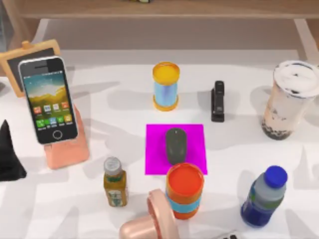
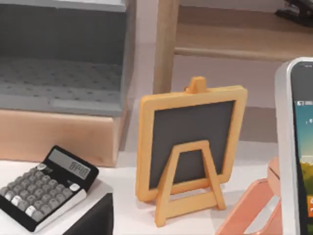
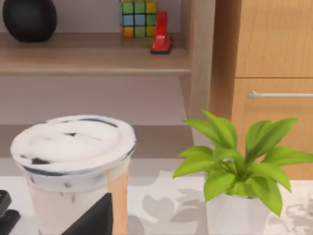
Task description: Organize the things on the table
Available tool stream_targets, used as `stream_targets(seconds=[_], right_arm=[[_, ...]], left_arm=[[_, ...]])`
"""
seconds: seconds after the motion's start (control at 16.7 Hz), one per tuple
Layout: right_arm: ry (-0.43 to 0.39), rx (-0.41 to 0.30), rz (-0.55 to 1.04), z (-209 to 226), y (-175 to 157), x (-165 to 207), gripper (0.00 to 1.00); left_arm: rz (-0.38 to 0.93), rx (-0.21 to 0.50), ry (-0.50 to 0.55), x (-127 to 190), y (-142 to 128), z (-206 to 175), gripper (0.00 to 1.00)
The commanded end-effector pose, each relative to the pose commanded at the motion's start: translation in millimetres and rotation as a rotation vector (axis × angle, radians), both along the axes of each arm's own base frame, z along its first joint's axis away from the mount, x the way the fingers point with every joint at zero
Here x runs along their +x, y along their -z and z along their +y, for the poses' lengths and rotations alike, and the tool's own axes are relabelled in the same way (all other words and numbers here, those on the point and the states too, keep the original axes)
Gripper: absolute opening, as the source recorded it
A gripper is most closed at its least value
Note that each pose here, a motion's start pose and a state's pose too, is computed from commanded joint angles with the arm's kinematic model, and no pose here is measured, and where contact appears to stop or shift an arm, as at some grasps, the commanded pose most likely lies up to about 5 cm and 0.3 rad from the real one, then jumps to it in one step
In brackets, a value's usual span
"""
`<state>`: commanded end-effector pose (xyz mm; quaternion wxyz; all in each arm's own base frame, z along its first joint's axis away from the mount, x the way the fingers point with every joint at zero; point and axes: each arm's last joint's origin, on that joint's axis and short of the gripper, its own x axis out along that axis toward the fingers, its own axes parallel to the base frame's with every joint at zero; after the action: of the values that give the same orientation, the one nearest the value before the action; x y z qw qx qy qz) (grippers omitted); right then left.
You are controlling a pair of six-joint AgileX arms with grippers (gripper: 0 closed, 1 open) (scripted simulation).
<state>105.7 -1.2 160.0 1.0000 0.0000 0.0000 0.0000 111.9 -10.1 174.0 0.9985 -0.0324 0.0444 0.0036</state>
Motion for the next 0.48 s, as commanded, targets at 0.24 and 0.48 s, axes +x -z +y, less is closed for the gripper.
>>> stream_targets(seconds=[0.24, 0.48], right_arm=[[0.0, 0.0, 0.0, 0.0, 0.0, 0.0, 1.0], [0.0, 0.0, 0.0, 0.0, 0.0, 0.0, 1.0]], left_arm=[[-0.083, 0.059, 0.008, -5.9, 12.7, 8.2, 1.0], [-0.089, 0.065, 0.007, -6.2, 14.0, 8.9, 1.0]])
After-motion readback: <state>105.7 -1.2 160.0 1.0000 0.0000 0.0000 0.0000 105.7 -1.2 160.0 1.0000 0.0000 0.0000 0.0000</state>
